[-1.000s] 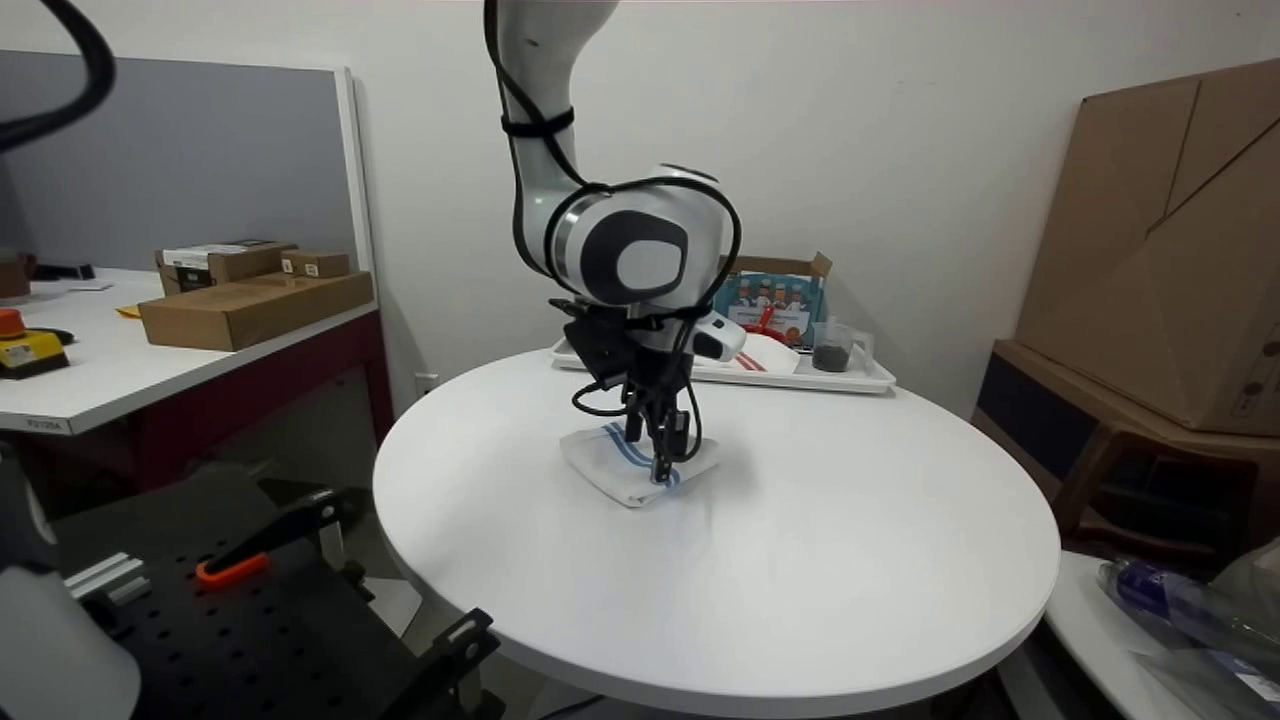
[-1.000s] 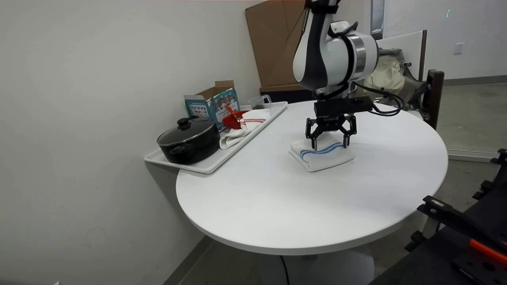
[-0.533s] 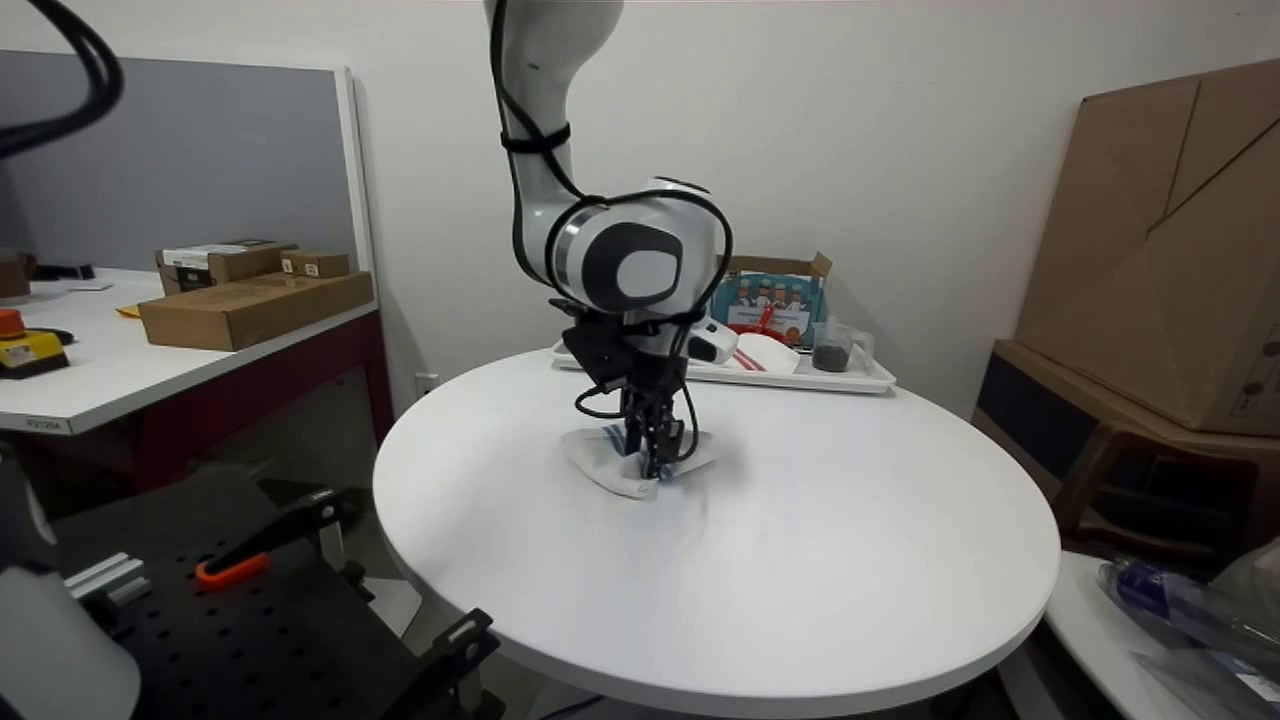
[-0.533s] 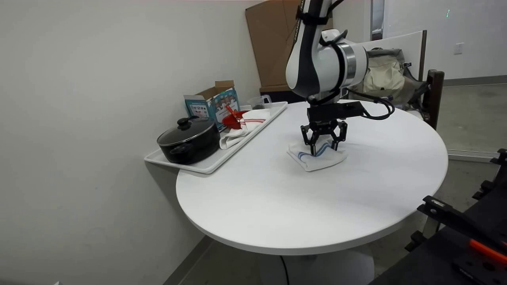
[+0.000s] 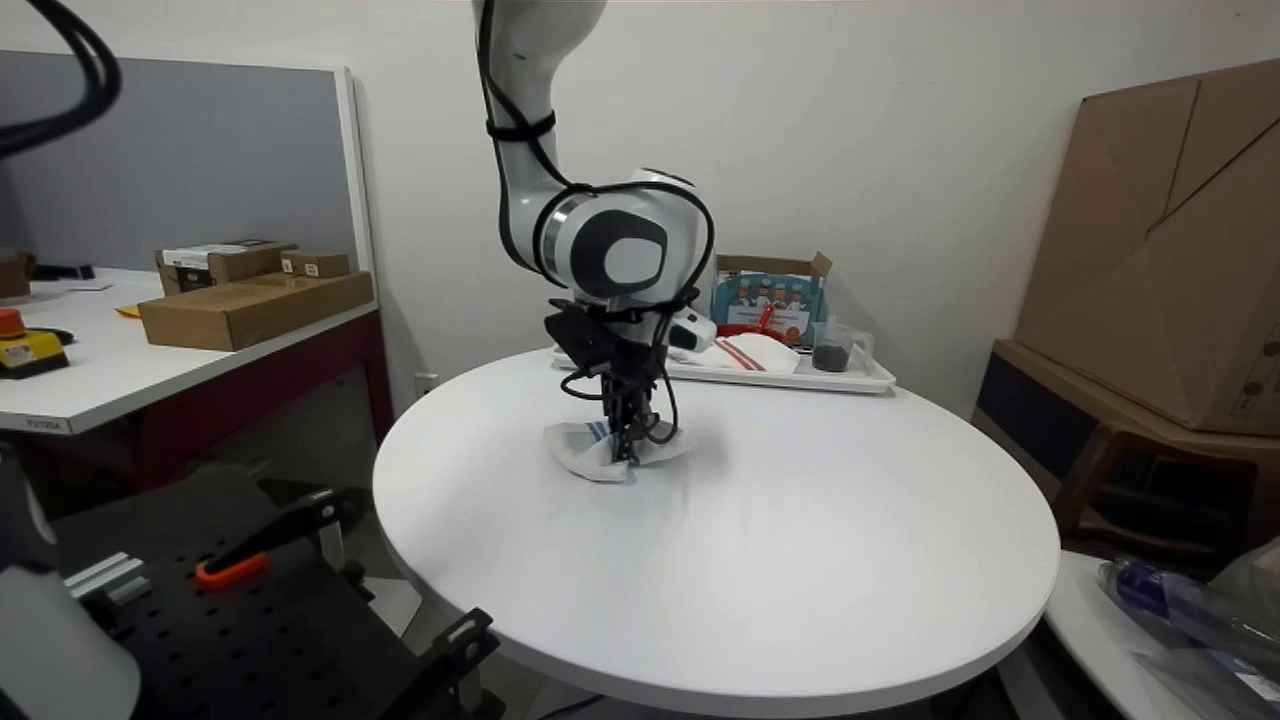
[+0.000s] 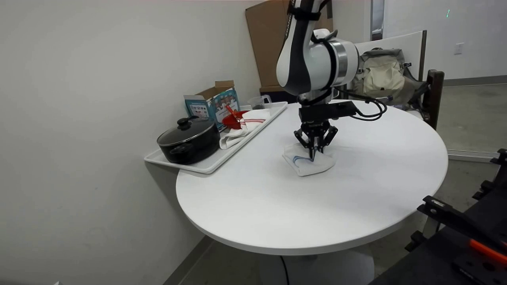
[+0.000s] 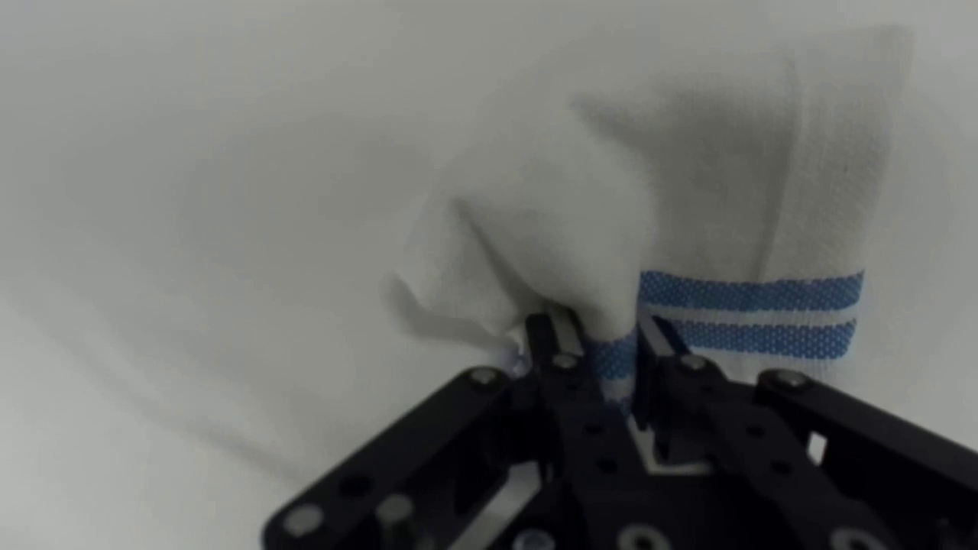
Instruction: Use the white and blue tea towel to wipe the table
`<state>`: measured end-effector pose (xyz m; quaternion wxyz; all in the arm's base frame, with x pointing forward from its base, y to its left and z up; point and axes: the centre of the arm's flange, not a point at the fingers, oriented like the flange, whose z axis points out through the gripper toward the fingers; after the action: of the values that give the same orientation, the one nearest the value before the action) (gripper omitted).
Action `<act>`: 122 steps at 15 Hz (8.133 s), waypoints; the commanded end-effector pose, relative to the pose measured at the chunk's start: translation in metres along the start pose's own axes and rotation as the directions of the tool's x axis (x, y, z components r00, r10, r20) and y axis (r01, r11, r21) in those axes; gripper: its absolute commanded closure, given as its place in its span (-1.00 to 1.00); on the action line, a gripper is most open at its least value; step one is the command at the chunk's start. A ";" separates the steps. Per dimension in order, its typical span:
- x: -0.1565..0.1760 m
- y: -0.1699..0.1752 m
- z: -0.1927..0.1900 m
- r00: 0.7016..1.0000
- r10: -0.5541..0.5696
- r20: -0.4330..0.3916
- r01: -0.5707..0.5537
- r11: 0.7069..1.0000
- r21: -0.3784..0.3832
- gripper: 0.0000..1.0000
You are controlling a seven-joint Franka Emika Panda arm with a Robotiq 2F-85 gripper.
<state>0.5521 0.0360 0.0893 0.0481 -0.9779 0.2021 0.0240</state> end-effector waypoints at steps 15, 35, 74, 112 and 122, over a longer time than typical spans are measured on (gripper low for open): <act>-0.183 -0.130 0.092 0.921 -0.290 0.261 0.332 0.934 -0.134 0.92; -0.124 0.157 0.026 0.979 0.155 0.130 -0.127 0.972 -0.200 0.92; 0.262 0.095 0.003 0.980 0.000 0.198 0.026 0.991 -0.133 0.92; -0.066 -0.101 0.024 0.673 -0.676 0.301 0.739 0.633 -0.232 0.92; -0.020 0.039 0.004 0.723 -0.691 0.015 0.617 0.636 -0.464 0.92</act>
<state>0.5341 0.0551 0.0858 -0.1597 -0.9645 -0.2105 0.0021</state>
